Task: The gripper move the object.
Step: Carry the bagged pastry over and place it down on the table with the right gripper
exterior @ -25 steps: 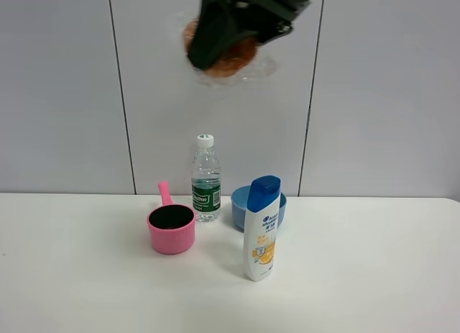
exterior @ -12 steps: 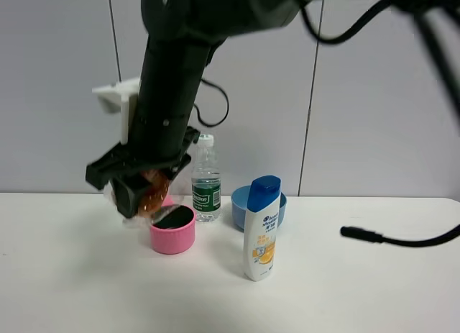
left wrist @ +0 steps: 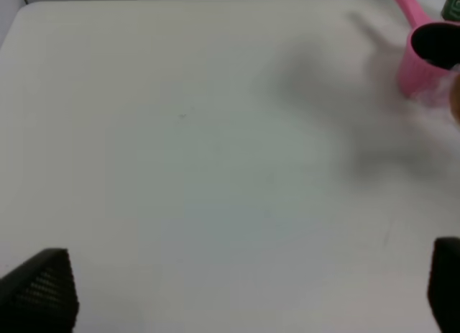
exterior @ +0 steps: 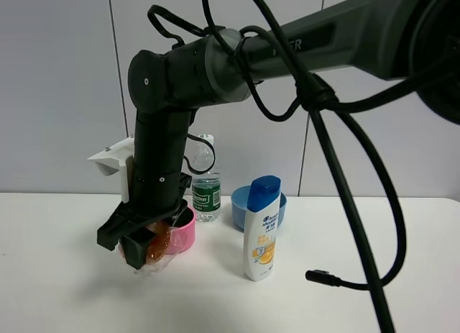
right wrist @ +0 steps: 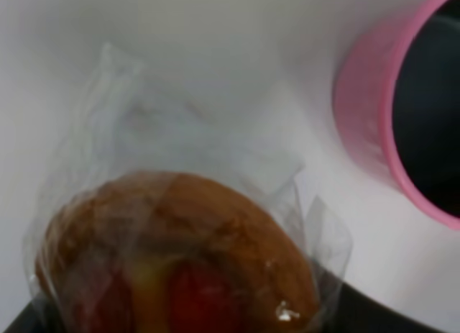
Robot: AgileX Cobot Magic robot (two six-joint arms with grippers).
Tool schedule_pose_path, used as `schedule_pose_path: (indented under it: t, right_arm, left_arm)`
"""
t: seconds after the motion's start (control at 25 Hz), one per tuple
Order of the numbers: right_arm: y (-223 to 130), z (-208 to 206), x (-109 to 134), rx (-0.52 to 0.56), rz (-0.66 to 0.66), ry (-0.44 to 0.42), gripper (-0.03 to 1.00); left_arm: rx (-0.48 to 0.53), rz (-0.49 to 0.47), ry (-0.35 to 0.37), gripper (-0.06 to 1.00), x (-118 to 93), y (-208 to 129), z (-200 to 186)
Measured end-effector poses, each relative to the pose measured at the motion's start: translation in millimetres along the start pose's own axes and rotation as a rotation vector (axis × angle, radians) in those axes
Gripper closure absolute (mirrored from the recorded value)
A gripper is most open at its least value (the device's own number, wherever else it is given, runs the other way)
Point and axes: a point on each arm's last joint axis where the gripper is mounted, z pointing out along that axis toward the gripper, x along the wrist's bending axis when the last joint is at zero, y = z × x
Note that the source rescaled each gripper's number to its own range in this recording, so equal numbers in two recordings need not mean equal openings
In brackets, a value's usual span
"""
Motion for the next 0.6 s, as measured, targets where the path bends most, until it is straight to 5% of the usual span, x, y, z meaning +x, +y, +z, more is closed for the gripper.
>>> schedule_pose_path:
  t: [0.6]
  right_arm:
    - [-8,27,-3,0.082,-0.169,0.005,0.97]
  left_arm:
    - [0.0,0.0,0.0,-0.06,0,0,0]
